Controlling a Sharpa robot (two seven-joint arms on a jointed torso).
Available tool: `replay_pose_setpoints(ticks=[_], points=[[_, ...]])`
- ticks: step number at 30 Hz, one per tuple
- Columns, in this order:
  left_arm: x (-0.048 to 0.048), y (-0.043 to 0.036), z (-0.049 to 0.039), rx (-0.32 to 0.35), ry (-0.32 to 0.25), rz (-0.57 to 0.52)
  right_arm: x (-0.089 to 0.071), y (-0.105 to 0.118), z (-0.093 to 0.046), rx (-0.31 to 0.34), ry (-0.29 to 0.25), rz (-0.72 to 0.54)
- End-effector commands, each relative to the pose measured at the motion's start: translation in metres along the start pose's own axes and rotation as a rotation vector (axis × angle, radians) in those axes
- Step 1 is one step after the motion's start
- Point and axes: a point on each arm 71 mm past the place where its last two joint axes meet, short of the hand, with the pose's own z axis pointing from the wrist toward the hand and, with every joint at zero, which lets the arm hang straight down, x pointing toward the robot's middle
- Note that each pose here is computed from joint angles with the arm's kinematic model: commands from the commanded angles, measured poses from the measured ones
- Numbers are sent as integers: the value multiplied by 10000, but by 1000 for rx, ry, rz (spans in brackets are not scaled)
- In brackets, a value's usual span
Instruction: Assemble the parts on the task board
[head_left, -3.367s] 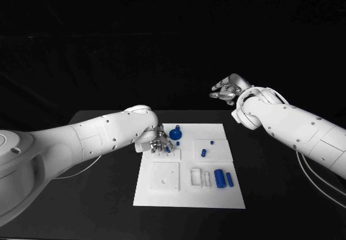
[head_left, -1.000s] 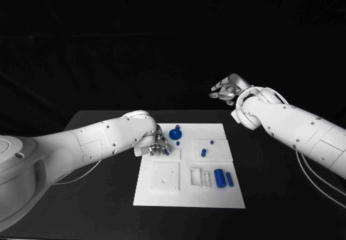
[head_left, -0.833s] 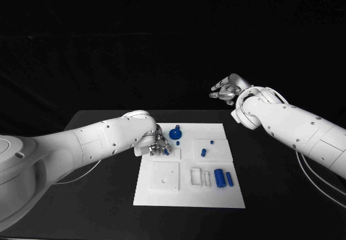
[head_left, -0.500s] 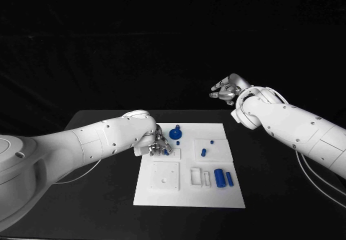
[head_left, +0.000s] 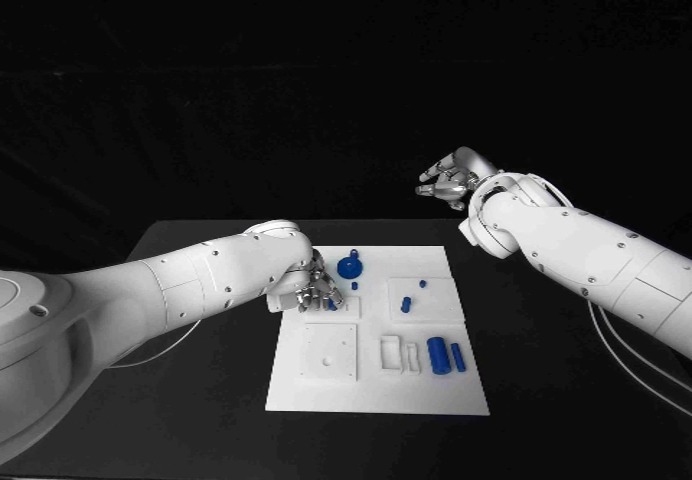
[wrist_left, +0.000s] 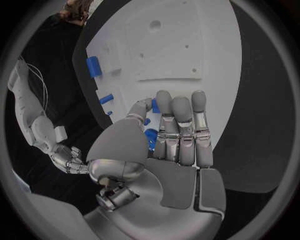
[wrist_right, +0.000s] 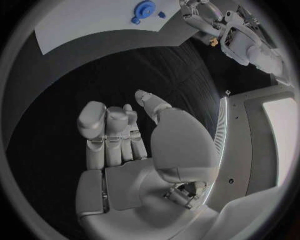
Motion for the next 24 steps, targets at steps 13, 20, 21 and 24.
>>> replay_pose_setpoints(ticks=[13,20,21,24], points=[[-7,-21,57,-14,3,26,23,24,1,-7,13,-7],[25,-38,82,-22,9,45,27,26,2,-8,14,-7],[28,-40,86,-23,8,46,27,26,2,-7,14,-7],[37,-47,96,-25,3,49,26,25,2,-7,14,-7]])
